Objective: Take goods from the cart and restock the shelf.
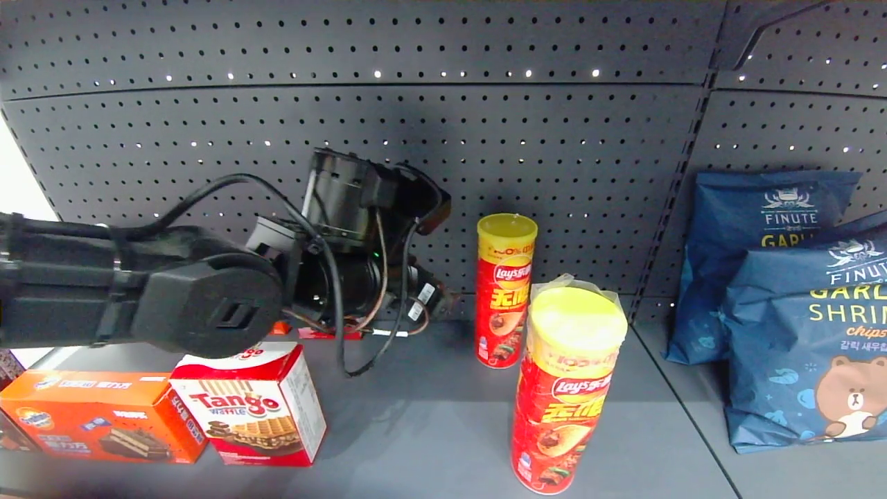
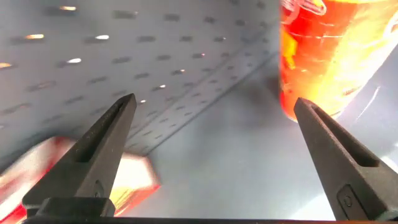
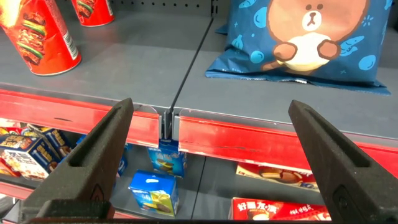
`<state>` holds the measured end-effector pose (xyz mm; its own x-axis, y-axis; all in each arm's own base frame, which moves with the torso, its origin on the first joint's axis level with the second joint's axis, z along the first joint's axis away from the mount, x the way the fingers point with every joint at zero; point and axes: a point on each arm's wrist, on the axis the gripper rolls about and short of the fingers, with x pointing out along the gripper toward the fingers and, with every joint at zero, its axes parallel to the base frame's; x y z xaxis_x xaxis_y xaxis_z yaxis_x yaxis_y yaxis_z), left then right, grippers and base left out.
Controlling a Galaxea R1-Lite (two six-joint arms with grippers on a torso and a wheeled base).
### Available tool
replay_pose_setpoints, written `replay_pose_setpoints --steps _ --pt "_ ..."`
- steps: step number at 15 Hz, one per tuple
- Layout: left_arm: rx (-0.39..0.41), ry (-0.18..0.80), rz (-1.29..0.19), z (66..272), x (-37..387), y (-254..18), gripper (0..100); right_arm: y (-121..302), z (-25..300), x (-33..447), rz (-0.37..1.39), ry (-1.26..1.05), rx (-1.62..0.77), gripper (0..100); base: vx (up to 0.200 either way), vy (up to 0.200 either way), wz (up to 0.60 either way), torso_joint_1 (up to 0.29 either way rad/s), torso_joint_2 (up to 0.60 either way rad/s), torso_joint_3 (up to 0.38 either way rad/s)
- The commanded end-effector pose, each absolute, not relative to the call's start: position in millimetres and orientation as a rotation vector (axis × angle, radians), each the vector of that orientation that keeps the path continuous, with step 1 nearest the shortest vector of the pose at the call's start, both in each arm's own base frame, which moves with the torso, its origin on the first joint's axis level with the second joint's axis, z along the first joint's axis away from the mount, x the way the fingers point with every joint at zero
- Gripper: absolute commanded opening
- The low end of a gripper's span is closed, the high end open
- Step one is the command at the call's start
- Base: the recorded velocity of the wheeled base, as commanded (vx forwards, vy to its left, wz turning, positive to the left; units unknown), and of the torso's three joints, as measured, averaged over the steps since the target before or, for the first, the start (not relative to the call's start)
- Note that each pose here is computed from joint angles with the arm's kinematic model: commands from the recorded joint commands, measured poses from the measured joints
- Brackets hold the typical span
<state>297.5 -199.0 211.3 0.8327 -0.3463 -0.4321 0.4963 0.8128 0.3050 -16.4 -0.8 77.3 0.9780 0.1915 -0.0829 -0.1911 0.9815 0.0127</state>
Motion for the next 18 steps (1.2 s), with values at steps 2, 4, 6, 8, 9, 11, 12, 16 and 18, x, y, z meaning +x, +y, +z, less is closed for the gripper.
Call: replay_pose_setpoints --steps 2,4,6,8,9,11,12,16,18 --pt "0.388 0.291 -0.436 245 255 -169 100 -1 77 -16 0.194 0.085 0.006 100 0.000 0.000 0.00 0.000 0.00 0.000" --pt "0.379 0.270 -0.436 251 241 -158 100 -1 77 -16 0.194 0.085 0.005 100 0.000 0.000 0.00 0.000 0.00 0.000" --pt "0.365 0.246 -0.473 253 230 -152 100 -1 77 -16 0.194 0.085 0.005 100 0.000 0.000 0.00 0.000 0.00 0.000" --pt "0.354 0.215 -0.520 253 221 -148 100 -1 77 -16 0.197 0.085 0.005 100 0.000 0.000 0.00 0.000 0.00 0.000" --pt "0.357 0.220 -0.518 251 221 -147 100 -1 77 -16 0.197 0.087 0.005 100 0.000 0.000 0.00 0.000 0.00 0.000" --pt "0.356 0.225 -0.517 249 215 -142 100 -1 77 -16 0.207 0.090 0.004 100 0.000 0.000 0.00 0.000 0.00 0.000" --pt "0.357 0.228 -0.514 249 215 -141 100 -1 77 -15 0.217 0.104 0.002 100 0.000 0.000 0.00 0.000 0.00 0.000" --pt "0.336 0.189 -0.477 256 224 -135 100 2 185 11 0.191 0.073 0.058 100 0.000 0.000 0.00 0.000 0.00 0.000" --pt "0.331 0.176 -0.474 256 227 -136 100 7 198 22 0.306 0.095 -0.050 100 0.000 0.000 0.00 0.000 0.00 0.000"
